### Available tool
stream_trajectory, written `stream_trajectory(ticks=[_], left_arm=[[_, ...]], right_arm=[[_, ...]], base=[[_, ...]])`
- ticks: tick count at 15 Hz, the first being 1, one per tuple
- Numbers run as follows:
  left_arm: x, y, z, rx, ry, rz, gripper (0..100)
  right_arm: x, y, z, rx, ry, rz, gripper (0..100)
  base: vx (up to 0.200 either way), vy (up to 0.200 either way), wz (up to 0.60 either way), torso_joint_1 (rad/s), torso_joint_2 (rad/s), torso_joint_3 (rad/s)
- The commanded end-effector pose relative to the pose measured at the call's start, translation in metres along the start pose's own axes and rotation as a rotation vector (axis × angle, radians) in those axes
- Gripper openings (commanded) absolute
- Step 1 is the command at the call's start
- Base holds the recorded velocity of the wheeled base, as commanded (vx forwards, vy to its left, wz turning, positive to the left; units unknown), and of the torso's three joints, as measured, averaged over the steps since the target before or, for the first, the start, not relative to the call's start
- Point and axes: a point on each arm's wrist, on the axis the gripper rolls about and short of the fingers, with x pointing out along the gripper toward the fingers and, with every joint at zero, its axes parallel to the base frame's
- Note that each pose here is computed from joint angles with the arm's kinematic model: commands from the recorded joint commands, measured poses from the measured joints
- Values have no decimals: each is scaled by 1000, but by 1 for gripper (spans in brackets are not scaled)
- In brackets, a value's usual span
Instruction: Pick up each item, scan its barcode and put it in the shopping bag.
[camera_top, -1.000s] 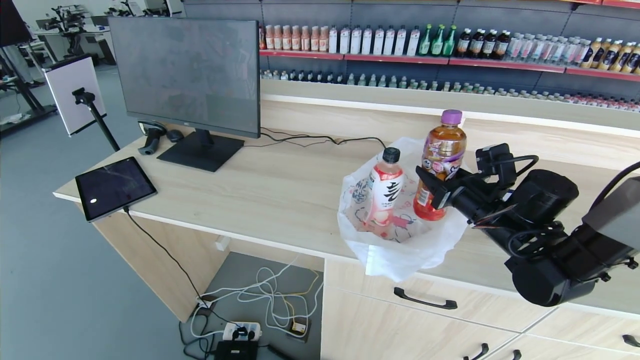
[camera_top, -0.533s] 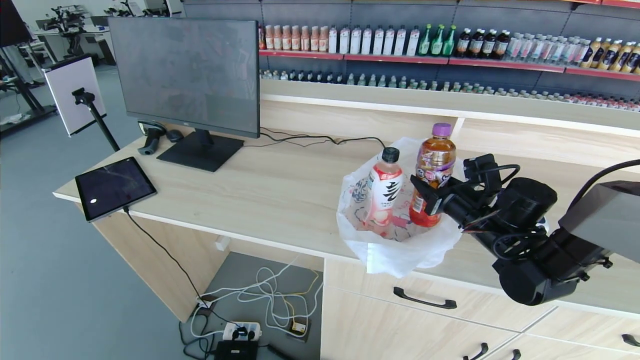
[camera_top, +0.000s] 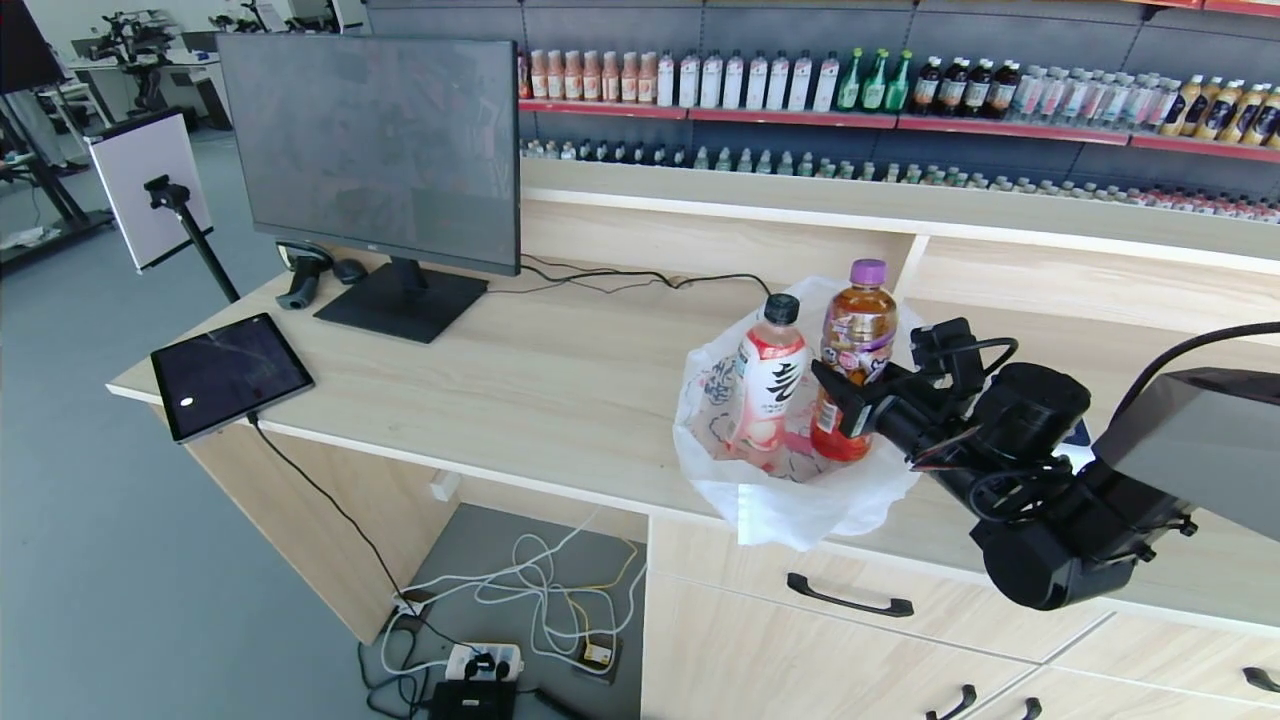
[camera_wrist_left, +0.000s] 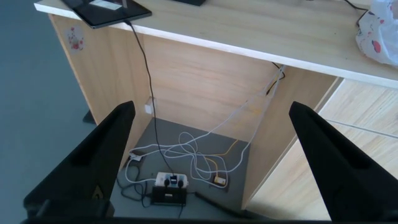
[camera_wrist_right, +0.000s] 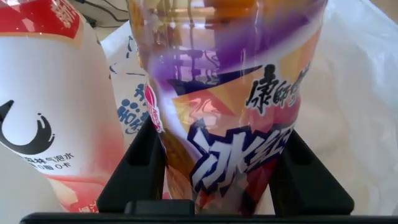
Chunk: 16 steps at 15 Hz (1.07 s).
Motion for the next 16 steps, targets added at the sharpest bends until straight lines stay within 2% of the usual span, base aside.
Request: stream_trajectory(ticks=[1,5,16], left_arm=[[0,0,0,-1,0,0,100],[0,0,0,1,0,0,100],[0,0,0,1,0,0,100]], right_arm=[[5,-2,0,-4,-15,-2,0],[10,-3,2,-7,-39,-5,0],[10,-6,-17,1,12,-13,0]], base=[[0,0,0,0,0,0],[0,0,0,0,0,0],[0,0,0,0,0,0]])
